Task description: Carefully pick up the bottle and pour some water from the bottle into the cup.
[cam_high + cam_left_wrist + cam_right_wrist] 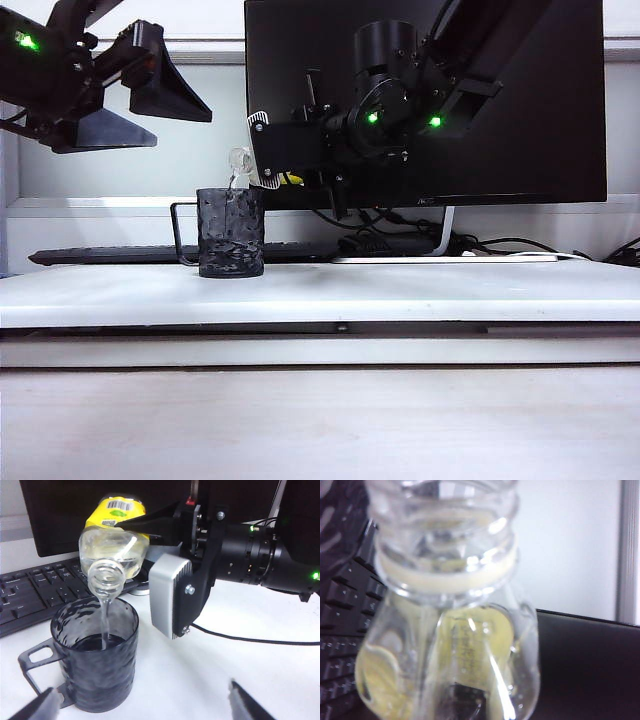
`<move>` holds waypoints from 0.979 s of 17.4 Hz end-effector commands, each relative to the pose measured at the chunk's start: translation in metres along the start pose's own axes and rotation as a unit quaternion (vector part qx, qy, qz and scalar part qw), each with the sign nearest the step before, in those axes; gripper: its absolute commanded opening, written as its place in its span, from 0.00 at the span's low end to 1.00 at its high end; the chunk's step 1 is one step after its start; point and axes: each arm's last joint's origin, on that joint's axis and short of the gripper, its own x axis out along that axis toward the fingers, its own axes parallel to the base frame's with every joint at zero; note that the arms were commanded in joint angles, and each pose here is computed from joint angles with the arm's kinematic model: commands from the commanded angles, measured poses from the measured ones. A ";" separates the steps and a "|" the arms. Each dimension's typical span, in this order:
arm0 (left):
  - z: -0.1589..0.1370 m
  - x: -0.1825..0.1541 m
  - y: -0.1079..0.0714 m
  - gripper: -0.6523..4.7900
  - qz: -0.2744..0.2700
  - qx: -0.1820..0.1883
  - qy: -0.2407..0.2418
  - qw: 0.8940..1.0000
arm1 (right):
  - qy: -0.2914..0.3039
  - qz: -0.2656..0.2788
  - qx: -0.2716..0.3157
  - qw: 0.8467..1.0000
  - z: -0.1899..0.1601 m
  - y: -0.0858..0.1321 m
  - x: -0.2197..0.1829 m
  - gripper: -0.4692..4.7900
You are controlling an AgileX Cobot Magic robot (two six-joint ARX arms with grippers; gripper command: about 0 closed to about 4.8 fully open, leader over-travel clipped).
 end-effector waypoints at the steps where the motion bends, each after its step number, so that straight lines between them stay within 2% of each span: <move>1: 0.003 0.000 0.000 1.00 0.000 0.006 -0.010 1.000 | 0.007 -0.027 -0.007 1.000 -0.002 -0.010 0.000 0.27; 15: 0.003 0.000 0.000 1.00 0.001 0.006 -0.010 1.000 | 0.007 -0.027 -0.008 1.000 -0.002 -0.010 0.000 0.27; 17: 0.003 0.000 0.000 1.00 0.001 0.006 -0.010 1.000 | 0.006 -0.028 0.017 0.999 -0.002 -0.010 0.000 0.27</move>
